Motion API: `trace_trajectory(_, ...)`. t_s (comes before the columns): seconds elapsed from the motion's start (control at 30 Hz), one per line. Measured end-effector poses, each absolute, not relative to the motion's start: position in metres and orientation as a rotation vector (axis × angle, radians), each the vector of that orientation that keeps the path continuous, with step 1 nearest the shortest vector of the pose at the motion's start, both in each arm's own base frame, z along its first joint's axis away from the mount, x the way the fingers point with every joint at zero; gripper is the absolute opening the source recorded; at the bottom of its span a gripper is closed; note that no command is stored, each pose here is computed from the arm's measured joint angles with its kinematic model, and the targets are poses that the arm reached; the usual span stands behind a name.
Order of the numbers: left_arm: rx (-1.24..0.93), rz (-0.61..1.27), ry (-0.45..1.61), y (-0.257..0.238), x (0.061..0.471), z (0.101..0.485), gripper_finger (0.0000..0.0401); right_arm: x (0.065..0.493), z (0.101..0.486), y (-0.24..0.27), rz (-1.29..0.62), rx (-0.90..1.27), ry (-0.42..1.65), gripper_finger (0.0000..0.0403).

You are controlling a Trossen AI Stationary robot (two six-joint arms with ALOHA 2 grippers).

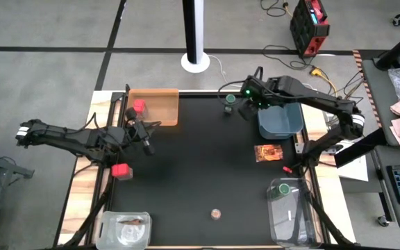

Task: Sort spices by type
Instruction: Put the top brown seasoning bottle into the blue bin

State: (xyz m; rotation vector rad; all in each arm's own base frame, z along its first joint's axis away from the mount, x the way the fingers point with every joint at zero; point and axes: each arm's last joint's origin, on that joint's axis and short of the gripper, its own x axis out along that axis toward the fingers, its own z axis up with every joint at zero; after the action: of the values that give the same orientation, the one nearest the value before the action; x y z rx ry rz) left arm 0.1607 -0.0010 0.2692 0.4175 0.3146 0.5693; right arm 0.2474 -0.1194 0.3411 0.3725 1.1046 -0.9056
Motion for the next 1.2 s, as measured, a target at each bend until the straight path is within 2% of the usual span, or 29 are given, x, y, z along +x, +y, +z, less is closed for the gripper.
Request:
trace_trajectory(0.3,0.417,0.567,0.317,-0.001,0.161,0.269,0.0,0.238,0.332,-0.13,-0.949,0.352,1.152,0.0169)
trace_trajectory(0.8,0.417,0.567,0.317,-0.001,0.161,0.269,0.0,0.189,0.322,-0.138,-1.074,0.446,1.079,0.0168)
trace_trajectory(1.2,0.417,0.567,0.317,-0.001,0.161,0.269,0.0,0.18,0.302,-0.161,-1.121,0.44,1.045,0.0168)
